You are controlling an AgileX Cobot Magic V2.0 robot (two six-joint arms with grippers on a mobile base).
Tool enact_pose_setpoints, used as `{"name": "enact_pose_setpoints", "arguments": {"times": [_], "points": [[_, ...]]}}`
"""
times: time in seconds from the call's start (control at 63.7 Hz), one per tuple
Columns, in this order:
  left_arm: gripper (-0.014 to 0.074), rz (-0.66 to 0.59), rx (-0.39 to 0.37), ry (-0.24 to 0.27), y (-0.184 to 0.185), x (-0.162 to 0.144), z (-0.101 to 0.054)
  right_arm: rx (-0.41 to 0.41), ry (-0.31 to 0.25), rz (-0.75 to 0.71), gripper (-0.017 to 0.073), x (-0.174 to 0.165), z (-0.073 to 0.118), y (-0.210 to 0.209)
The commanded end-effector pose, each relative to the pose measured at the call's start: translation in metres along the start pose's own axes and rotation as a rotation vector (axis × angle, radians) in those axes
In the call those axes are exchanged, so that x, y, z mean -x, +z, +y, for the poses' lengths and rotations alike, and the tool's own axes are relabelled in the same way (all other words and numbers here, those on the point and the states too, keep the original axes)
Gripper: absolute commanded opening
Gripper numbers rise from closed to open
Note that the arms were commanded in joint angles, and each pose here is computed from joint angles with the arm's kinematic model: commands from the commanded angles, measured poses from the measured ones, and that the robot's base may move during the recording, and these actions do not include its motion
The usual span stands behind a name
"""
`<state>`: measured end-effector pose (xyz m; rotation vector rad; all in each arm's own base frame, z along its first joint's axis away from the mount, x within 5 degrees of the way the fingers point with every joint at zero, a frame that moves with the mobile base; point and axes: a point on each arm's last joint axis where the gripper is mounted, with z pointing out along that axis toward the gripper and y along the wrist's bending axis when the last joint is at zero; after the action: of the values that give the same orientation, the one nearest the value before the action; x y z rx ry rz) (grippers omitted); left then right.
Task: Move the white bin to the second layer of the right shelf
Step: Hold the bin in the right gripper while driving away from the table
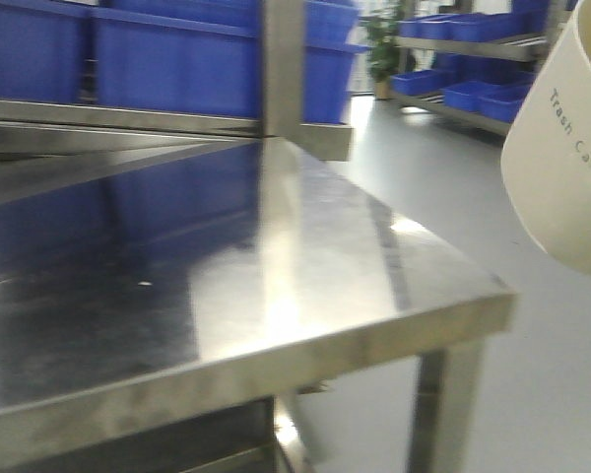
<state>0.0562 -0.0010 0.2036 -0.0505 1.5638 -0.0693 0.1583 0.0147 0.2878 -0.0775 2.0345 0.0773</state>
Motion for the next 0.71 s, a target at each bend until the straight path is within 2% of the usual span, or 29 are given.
{"name": "enact_pose_setpoints", "arguments": {"times": [0.0, 0.691], "points": [[0.0085, -0.067, -0.004, -0.006, -0.0003, -0.0013, 0.0005, -0.004, 0.003, -0.153, 0.0055, 0.0231, -0.0002, -0.0078], [0.0085, -0.067, -0.004, -0.006, -0.0003, -0.0013, 0.0005, -0.004, 0.003, -0.153, 0.0055, 0.0231, -0.0002, -0.0078]]}}
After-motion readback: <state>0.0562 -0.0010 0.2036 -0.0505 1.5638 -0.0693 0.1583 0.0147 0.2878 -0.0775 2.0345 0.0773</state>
